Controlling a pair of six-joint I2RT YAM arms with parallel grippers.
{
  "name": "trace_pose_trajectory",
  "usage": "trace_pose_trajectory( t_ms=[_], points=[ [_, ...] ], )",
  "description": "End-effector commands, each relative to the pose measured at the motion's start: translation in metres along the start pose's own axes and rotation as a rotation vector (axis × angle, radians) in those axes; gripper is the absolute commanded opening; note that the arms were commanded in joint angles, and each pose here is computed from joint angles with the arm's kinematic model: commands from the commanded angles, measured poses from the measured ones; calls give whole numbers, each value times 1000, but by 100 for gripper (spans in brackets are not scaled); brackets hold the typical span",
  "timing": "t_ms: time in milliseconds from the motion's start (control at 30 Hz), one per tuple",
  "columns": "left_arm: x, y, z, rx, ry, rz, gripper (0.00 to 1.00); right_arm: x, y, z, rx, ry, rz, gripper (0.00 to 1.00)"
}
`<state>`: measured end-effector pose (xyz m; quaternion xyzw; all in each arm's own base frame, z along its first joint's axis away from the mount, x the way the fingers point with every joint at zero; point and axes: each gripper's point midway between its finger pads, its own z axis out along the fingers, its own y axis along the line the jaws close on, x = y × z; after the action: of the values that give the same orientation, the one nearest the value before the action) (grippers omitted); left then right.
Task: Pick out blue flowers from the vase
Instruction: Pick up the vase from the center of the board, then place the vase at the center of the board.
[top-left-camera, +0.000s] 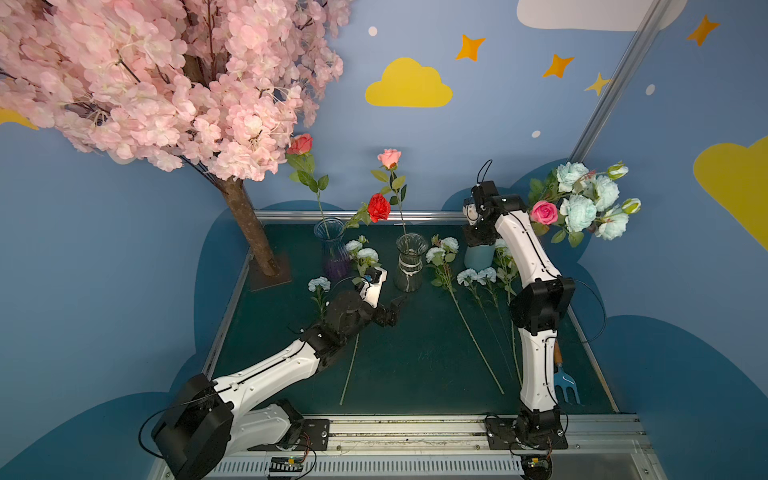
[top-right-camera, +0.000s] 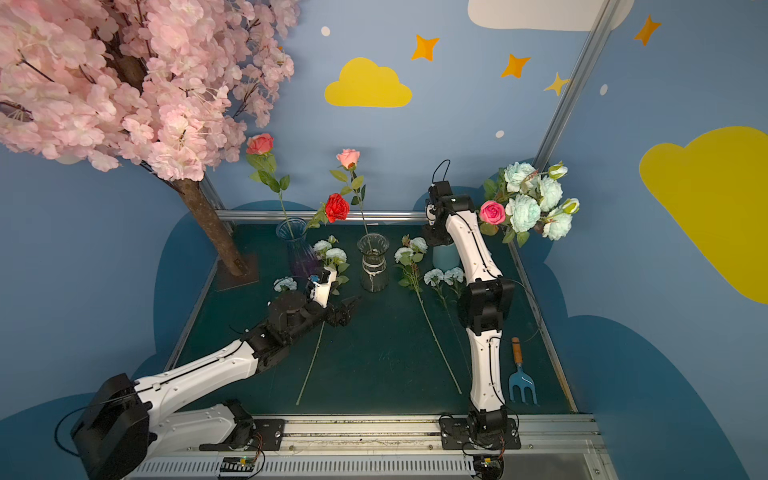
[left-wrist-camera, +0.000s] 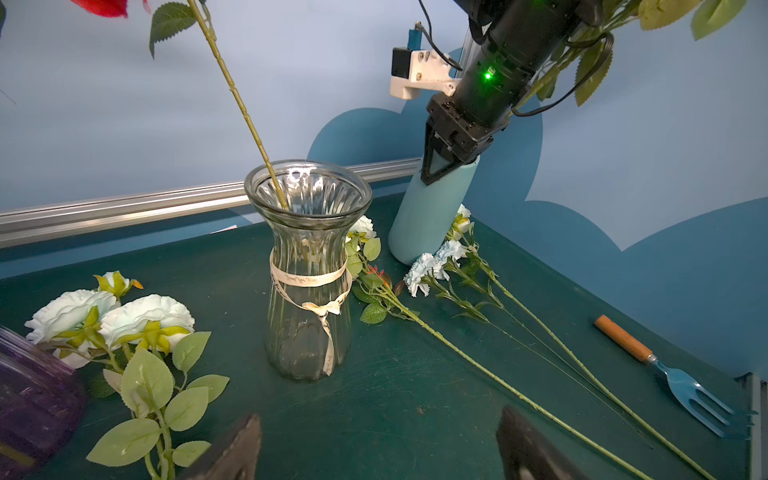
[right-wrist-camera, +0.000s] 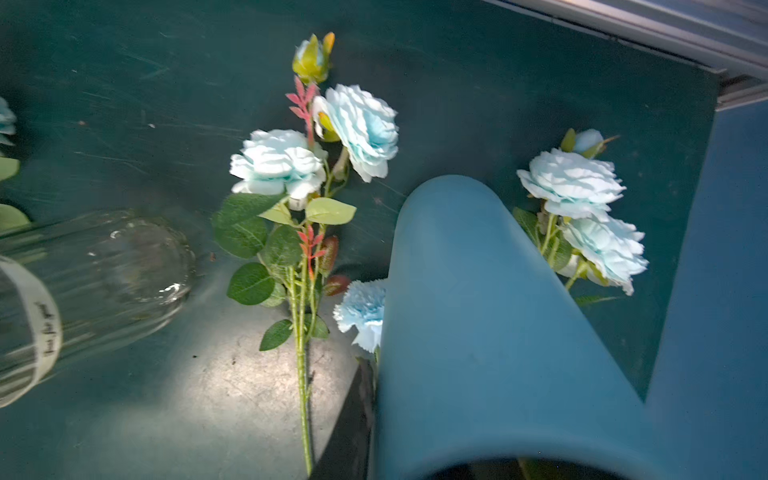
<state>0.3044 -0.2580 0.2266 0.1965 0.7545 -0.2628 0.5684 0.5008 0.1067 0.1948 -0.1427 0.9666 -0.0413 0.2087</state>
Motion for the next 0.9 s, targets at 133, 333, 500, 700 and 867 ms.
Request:
trace_pose_trajectory(
  t_ms=[133,333,500,700,867],
  points=[
    [-10,-1,-3,5,-46,-5,88,-28,-37,-122,210,-346,38,0],
    [-10,1,-4,-8,-51,-5,88,-19,-14,-169,153,-430,9,0],
    [-10,7,-7,-38,-58,0,88,-1,21,-196,82,-420,-53,0],
    [-8,24,-13,-117,-69,-29,87,36,66,-212,-11,-367,-129,0],
    [-5,42,-19,-156,-74,-94,87,72,101,-215,-88,-299,-194,0]
  ],
)
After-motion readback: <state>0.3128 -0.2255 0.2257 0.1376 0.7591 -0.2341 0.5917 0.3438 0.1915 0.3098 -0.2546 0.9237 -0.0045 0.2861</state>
